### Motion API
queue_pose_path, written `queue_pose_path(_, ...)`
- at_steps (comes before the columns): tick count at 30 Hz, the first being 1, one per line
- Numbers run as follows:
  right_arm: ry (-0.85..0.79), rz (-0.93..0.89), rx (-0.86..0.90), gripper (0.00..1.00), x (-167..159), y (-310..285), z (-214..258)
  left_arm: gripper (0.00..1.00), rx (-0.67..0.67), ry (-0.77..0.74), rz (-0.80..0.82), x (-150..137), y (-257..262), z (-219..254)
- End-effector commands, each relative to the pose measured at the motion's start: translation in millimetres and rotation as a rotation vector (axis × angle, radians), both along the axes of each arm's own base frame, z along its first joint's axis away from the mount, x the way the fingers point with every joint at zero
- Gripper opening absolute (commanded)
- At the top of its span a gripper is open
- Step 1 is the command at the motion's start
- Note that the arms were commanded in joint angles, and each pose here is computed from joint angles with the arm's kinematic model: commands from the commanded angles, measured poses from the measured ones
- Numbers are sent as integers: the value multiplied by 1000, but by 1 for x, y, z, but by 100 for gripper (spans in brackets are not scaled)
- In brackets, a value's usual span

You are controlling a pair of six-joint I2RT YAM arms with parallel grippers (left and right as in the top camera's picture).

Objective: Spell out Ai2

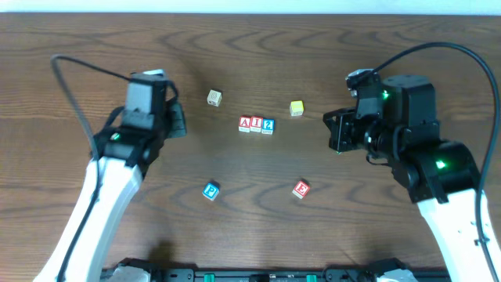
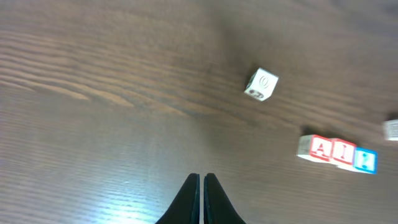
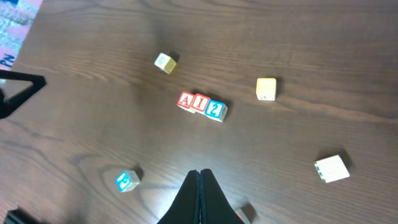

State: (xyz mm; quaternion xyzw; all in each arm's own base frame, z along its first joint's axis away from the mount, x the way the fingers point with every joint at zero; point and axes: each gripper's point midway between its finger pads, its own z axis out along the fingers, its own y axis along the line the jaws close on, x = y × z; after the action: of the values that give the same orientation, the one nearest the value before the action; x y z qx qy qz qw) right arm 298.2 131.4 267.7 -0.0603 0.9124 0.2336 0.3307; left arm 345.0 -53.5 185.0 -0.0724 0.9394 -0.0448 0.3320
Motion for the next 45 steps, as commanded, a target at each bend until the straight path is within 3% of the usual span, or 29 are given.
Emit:
queue_pose_path(1, -78, 51, 4, 1, -17, 0, 24, 6, -4, -51, -49, -17, 2, 26)
queue_pose_path(2, -94, 56, 2, 1, -23, -2, 28, 8, -6, -61, -49, -24, 3, 32)
queue_pose_path(3, -105, 55, 4, 13, -28, -3, 32, 21, -9, -75, -49, -29, 4, 38)
queue_pose_path(4, -116, 55, 7, 41, -34, -5, 36, 45, -15, -89, -46, -33, 5, 43)
queue_pose_path(5, -123, 55, 9, 68, -38, -6, 39, 58, -21, -99, -46, -36, 4, 47)
queue_pose_path(6, -128, 55, 10, 96, -43, -7, 41, 95, -31, -113, -53, -39, 3, 52)
queue_pose_path(7, -133, 55, 12, 99, -49, -8, 44, 95, -42, -130, -60, -42, 2, 57)
queue_pose_path(15, -129, 42, 23, 99, -91, -19, 50, 95, -59, -153, -74, -61, 2, 69)
queue_pose_path(36, -63, 30, -6, 99, -102, -25, 37, 95, -22, -107, -76, -64, 6, 59)
queue_pose_path(38, -63, 30, -6, 99, -102, -25, 37, 95, 86, -77, -42, -72, 25, 53)
queue_pose_path(42, -63, 30, -6, 99, -102, -25, 37, 95, 116, -106, -10, -89, 36, 64)
queue_pose_path(45, -63, 30, -6, 99, -102, -25, 37, 95, 116, -164, 6, -117, 46, 80)
